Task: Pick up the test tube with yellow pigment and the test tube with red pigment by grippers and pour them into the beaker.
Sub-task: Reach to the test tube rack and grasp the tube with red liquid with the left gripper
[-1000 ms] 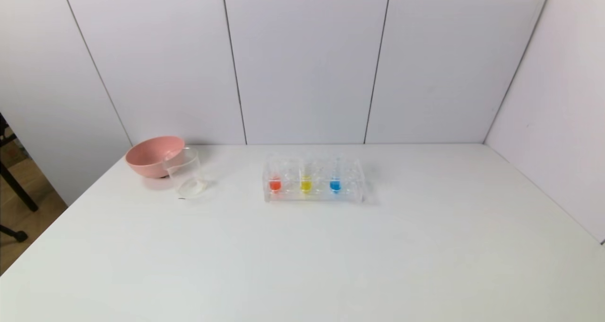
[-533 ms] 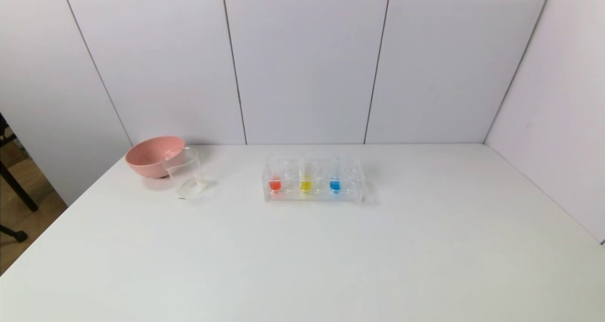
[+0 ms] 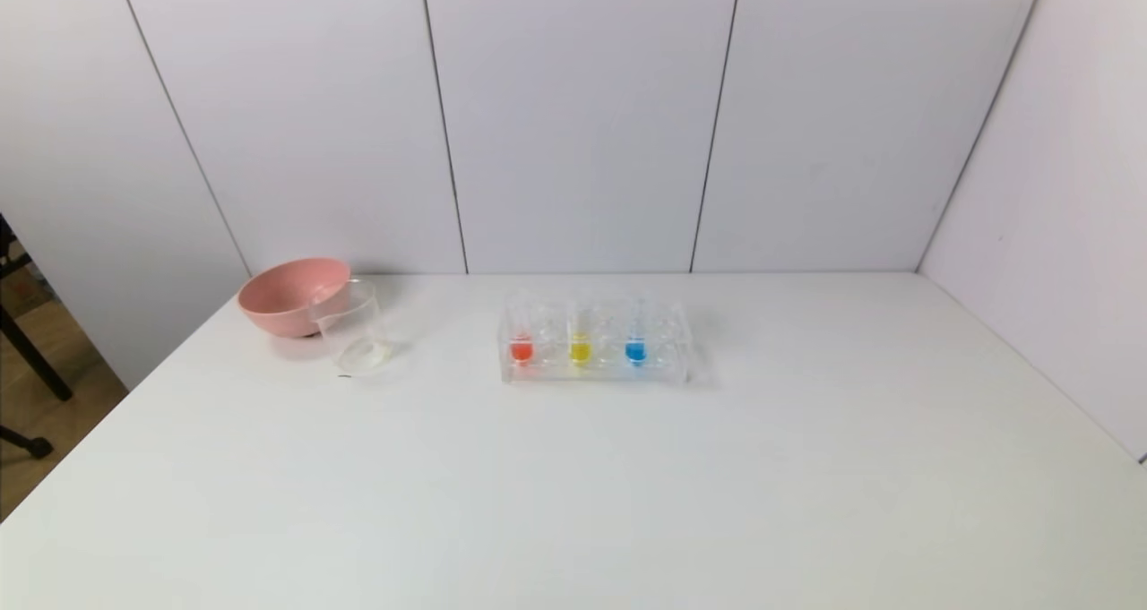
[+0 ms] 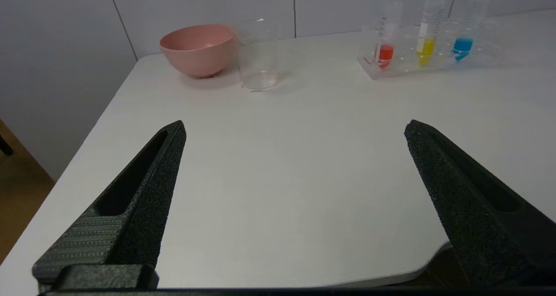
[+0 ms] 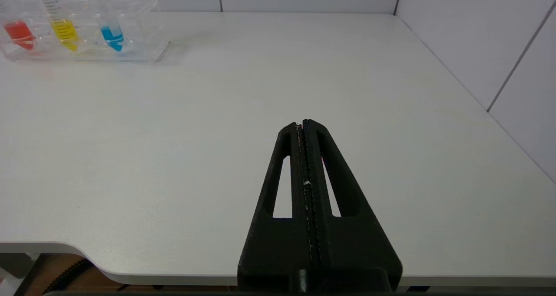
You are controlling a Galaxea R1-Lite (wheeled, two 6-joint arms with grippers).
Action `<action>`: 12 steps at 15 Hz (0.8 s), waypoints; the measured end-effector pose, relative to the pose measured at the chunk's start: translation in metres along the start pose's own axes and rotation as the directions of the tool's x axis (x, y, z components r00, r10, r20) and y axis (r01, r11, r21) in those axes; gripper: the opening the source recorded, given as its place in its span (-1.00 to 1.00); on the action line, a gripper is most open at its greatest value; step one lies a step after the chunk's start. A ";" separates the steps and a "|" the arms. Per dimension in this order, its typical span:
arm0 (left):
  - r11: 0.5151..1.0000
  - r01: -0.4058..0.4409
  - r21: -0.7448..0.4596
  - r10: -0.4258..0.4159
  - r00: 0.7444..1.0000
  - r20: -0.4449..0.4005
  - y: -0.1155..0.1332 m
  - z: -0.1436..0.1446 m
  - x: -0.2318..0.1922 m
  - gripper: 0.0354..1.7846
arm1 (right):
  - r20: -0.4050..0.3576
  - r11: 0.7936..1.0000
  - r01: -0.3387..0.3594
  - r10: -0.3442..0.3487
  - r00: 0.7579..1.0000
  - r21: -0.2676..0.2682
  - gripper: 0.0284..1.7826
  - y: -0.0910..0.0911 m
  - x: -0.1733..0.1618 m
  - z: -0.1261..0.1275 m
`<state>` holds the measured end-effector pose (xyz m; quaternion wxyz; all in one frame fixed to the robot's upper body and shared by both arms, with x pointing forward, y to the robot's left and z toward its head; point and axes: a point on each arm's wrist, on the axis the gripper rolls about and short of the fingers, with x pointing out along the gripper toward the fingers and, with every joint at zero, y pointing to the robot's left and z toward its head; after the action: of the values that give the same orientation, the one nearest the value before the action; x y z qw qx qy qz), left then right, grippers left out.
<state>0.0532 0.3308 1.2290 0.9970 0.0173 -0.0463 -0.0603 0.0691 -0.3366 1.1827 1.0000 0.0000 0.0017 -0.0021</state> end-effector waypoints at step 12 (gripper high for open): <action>0.987 0.129 -0.092 -0.126 0.991 0.038 0.014 0.144 0.106 0.98 | 0.000 1.000 0.000 0.000 1.000 0.000 -0.91 0.000 0.000 0.000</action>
<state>0.1464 0.3278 1.3824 0.9899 -0.0280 -0.0584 -0.1265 0.0691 -0.3366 1.1827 1.0000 0.0000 0.0016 -0.0021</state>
